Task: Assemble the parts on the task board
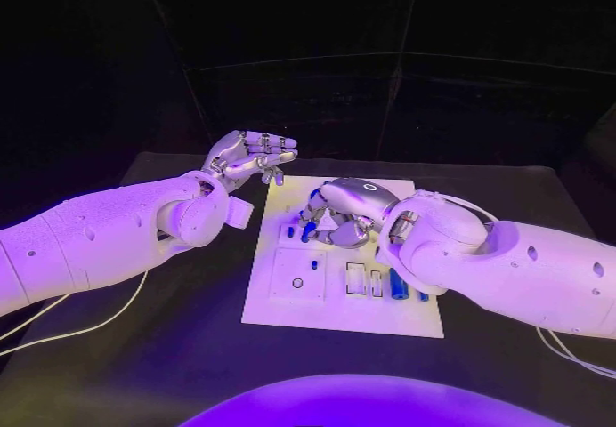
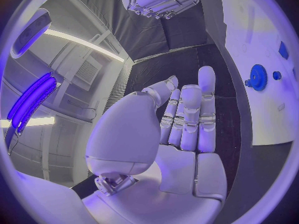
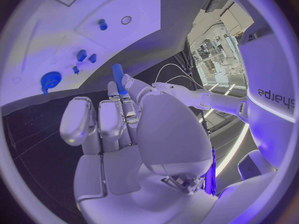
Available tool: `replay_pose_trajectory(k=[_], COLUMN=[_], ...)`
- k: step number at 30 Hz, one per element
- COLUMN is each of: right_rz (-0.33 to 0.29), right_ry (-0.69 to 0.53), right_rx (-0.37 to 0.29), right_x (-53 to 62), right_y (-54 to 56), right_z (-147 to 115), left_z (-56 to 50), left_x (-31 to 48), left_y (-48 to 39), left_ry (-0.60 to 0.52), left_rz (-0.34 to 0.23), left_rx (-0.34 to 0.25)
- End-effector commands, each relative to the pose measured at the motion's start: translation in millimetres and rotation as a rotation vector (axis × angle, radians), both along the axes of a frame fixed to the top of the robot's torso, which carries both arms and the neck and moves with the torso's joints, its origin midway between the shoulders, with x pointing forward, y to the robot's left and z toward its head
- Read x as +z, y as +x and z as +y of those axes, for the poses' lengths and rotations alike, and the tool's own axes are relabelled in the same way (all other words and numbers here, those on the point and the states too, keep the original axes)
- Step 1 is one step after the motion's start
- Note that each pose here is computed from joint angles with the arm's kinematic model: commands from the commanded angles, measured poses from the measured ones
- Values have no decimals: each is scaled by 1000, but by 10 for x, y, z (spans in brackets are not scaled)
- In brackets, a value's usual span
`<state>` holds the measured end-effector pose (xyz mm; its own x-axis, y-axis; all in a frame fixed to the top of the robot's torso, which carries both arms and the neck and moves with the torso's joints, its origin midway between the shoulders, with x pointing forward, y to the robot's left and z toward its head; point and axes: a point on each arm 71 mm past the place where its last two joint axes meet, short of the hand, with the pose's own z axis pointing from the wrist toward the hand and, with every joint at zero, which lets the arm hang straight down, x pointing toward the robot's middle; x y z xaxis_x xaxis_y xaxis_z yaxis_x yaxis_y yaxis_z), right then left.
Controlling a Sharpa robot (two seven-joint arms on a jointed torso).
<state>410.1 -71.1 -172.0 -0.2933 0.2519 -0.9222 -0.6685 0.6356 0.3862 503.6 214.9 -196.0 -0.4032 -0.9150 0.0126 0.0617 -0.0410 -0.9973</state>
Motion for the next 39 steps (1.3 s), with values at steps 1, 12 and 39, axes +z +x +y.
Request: replay_pose_trajectory(k=[1, 12, 39], right_rz=[56, 112, 80], right_ry=[30, -77, -221], right_rx=[97, 153, 105], right_x=[-70, -472, -648], right_y=[-53, -124, -113], right_z=[109, 276, 294], left_z=[-22, -38, -41], left_x=[18, 17, 13], left_y=[2, 6, 11], left_ry=[-10, -12, -13], left_rz=[-6, -7, -5], left_rx=[-9, -11, -17])
